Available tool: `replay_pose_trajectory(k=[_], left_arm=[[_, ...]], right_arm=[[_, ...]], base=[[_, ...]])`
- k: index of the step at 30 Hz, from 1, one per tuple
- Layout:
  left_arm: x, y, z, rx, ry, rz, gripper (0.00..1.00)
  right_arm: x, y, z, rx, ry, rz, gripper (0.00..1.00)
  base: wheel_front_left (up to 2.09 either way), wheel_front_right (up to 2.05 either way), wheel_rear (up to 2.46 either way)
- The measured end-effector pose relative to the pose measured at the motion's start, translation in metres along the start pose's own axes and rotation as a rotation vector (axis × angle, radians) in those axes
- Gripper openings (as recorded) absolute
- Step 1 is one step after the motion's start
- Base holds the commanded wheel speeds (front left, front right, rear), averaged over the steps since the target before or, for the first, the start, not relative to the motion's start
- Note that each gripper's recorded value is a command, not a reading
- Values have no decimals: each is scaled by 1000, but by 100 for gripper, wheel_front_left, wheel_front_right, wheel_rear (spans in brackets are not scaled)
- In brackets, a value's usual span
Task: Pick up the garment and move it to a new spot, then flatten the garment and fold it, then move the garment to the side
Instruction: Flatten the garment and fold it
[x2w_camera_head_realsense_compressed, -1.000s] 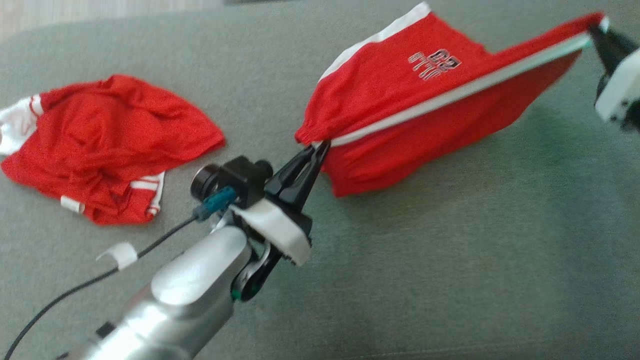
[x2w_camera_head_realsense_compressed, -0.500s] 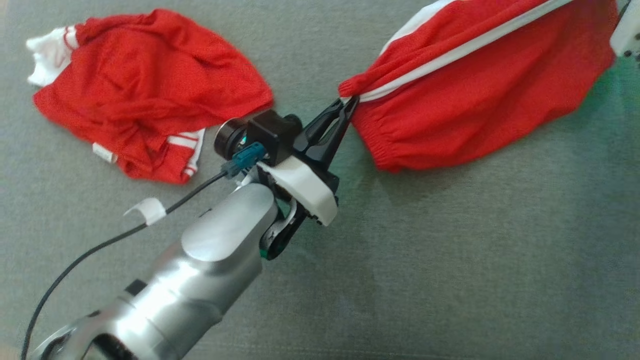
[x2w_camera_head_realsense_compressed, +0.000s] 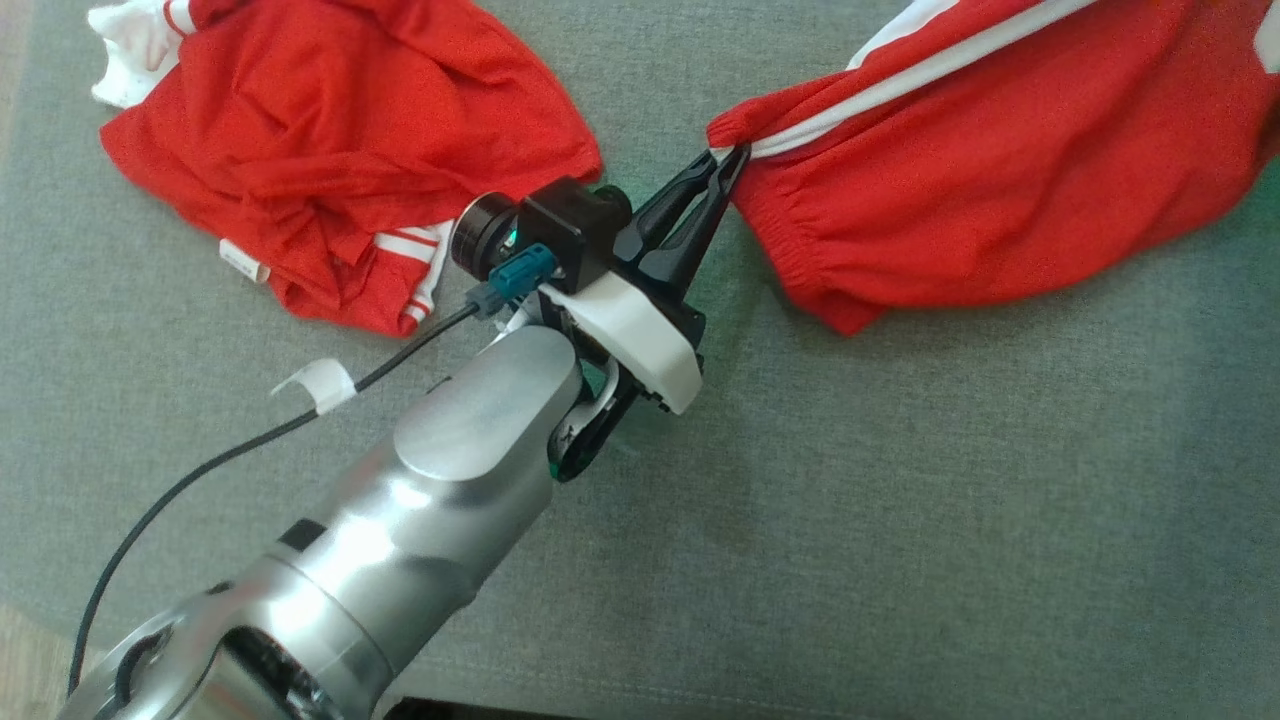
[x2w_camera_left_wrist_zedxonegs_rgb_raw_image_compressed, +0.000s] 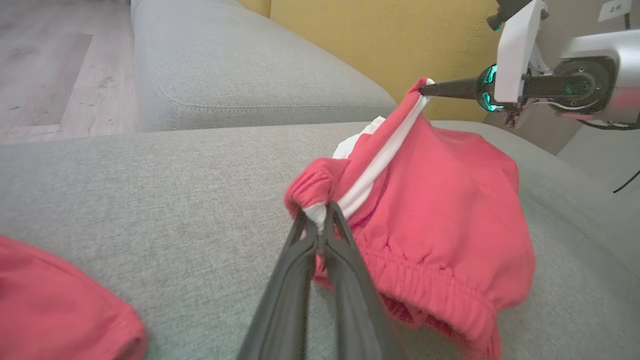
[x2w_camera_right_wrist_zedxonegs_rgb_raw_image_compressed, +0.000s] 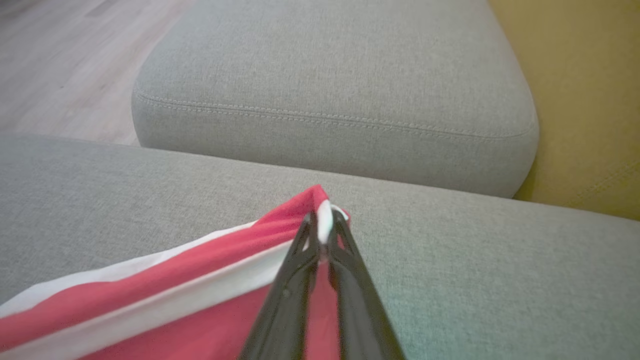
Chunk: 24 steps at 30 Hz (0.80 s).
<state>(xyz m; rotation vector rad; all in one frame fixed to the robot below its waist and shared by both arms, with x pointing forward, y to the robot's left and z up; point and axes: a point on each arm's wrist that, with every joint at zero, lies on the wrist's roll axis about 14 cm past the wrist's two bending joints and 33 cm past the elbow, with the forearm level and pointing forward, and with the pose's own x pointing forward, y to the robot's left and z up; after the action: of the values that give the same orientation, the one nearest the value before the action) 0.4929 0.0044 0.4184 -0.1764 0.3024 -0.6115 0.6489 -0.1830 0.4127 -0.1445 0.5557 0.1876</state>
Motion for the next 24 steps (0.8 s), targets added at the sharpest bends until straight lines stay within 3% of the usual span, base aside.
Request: replay_pose_trajectory(k=[1,2,9,14,24], left_arm=[[0,1,-1,-2,-1,4,75],[0,3,-3,-2,4,11,100],[-5,10,12,11,-35,52,100],[-23,14,36,12,-111,123,100],[-75,21,73,116,-258,262,100]], right_arm=[[1,-1,0,-1,-2,-3,100],[2,-3,1,5,-11,-10,100],[-9,-9,23,45,-111,-37,100],[-40,0,64,127,-295,-21,100],[-108,35,44,180,-455,60,100]], base=[[0,0,0],[0,0,0],[0,0,0],[0,0,0],[0,0,0]])
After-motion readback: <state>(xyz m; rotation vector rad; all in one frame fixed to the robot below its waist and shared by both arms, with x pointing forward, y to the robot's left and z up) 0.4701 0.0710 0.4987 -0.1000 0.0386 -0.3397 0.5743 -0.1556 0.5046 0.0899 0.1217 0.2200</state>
